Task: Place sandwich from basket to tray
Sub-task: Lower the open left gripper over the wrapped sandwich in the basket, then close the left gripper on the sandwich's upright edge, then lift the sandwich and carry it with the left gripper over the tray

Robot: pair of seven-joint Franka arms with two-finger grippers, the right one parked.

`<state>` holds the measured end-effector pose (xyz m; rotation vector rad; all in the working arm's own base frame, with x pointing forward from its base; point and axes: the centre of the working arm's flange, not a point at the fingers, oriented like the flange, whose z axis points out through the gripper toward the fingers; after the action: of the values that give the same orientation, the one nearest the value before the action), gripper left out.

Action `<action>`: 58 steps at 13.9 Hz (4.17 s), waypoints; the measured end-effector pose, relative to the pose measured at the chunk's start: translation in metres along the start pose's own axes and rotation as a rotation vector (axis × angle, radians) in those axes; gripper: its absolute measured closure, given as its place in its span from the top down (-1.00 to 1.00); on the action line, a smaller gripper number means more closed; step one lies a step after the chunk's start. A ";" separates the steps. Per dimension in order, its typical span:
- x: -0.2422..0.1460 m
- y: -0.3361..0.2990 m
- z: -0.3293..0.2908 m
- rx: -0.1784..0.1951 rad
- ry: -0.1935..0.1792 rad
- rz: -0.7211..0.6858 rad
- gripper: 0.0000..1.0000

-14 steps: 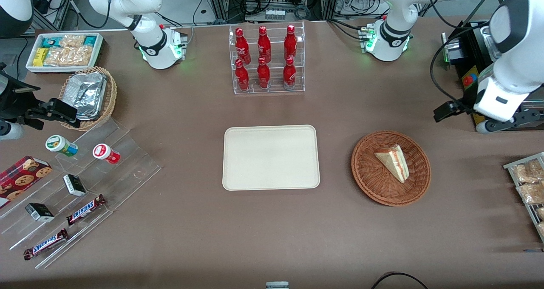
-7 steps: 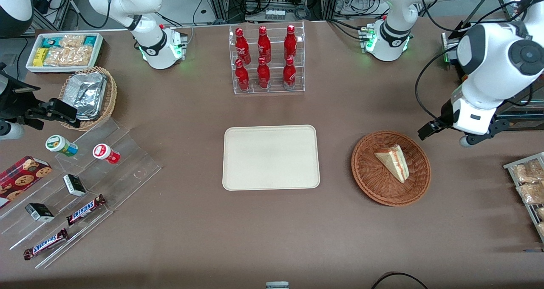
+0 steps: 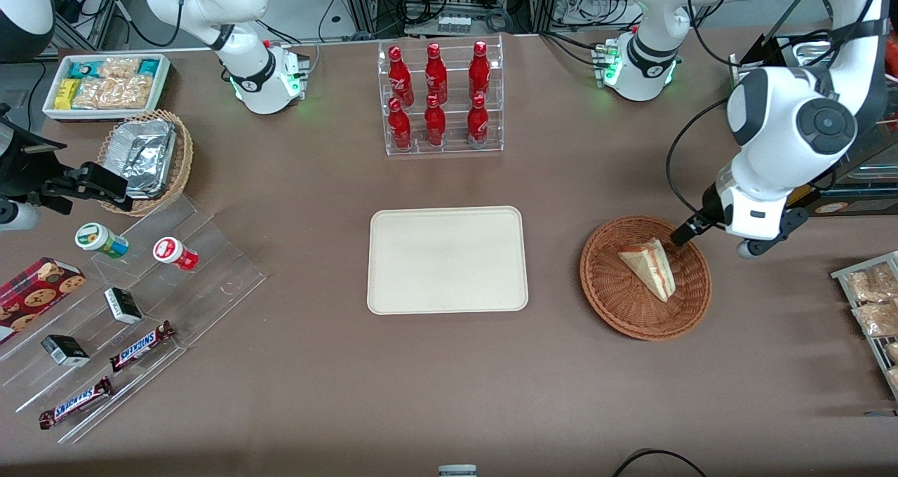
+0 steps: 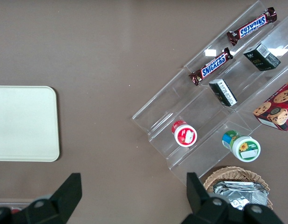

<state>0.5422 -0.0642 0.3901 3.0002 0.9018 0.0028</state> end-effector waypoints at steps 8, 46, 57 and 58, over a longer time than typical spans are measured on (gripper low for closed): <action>0.009 0.022 0.066 0.032 -0.069 0.009 1.00; -0.063 0.147 0.059 0.119 -0.111 0.424 -0.72; -0.172 0.245 0.066 0.093 -0.099 0.543 -0.72; -0.179 0.254 0.073 0.095 -0.103 0.540 -0.72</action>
<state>0.5331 -0.3749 0.3193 3.1874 0.0680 -0.1919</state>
